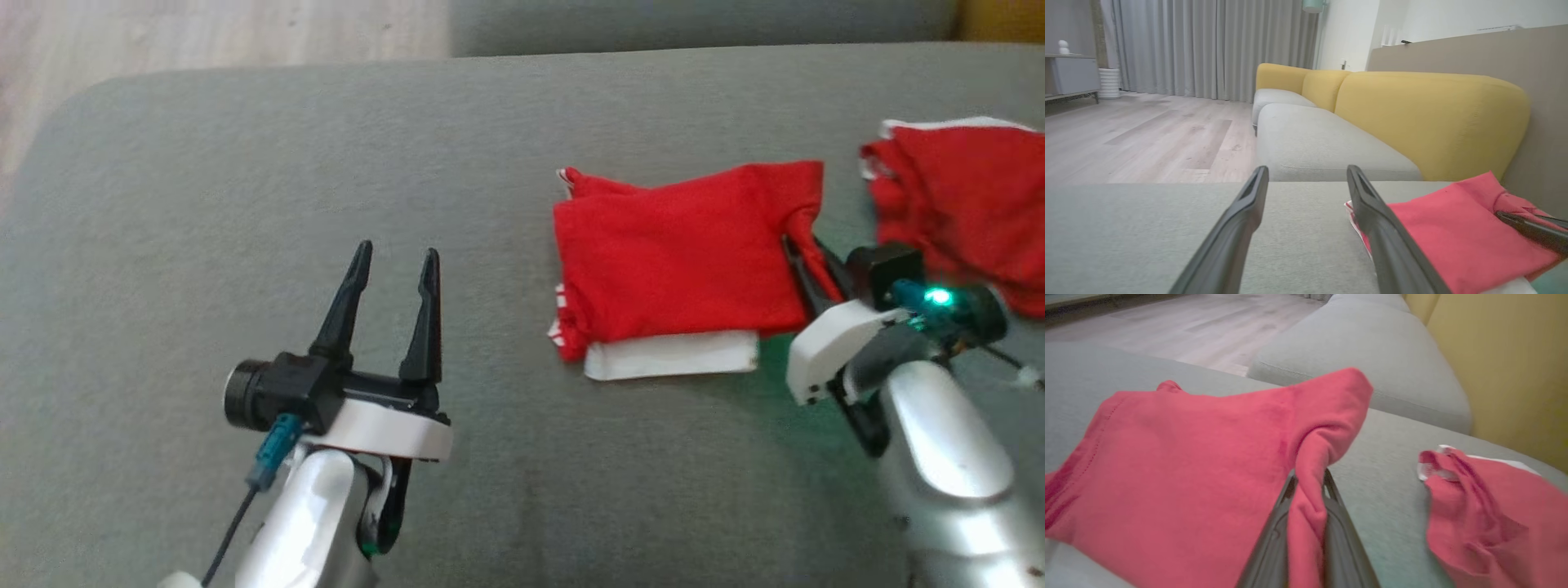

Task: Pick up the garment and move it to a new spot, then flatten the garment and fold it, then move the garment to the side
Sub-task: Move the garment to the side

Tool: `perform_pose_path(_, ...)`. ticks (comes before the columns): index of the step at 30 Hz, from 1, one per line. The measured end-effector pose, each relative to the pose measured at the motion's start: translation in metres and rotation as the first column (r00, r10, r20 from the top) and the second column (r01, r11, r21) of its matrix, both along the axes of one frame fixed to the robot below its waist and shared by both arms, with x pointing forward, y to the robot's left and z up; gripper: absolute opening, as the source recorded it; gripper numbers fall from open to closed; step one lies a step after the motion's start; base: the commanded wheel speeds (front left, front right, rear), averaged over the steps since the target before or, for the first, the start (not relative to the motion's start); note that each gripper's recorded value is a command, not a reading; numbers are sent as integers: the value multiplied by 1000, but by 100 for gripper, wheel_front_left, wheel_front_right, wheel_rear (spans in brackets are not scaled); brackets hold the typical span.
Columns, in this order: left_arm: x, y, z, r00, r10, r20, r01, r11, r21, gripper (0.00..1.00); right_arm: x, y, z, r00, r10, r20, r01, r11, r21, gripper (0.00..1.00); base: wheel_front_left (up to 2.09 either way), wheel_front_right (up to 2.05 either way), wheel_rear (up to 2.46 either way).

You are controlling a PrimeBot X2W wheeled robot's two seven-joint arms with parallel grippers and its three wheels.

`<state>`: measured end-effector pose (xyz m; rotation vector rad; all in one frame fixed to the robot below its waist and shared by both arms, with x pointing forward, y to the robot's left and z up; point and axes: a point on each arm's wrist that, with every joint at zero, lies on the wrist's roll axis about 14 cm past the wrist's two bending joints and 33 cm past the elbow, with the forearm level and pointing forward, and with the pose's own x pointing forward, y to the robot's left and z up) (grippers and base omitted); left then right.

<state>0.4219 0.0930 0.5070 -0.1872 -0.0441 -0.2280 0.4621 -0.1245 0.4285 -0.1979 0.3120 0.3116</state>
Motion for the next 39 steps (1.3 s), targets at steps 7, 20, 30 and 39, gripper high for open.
perform_pose_path(7,13,-39,-6,995,-96,-5,96,995,-1,100,4,-98,33,993,-101,66,112,975,-191,0,0,0,0)
perform_pose_path(20,53,-52,-45,987,-148,-62,148,989,-4,100,33,-220,47,957,-278,84,288,875,-388,0,0,0,0)
perform_pose_path(30,56,-39,-57,989,-119,-91,119,993,0,100,31,-266,29,918,-396,22,362,815,-452,0,0,0,0)
perform_pose_path(39,58,-31,-46,993,-98,-64,99,995,15,100,33,-261,48,906,-411,99,414,813,-410,100,0,0,0)
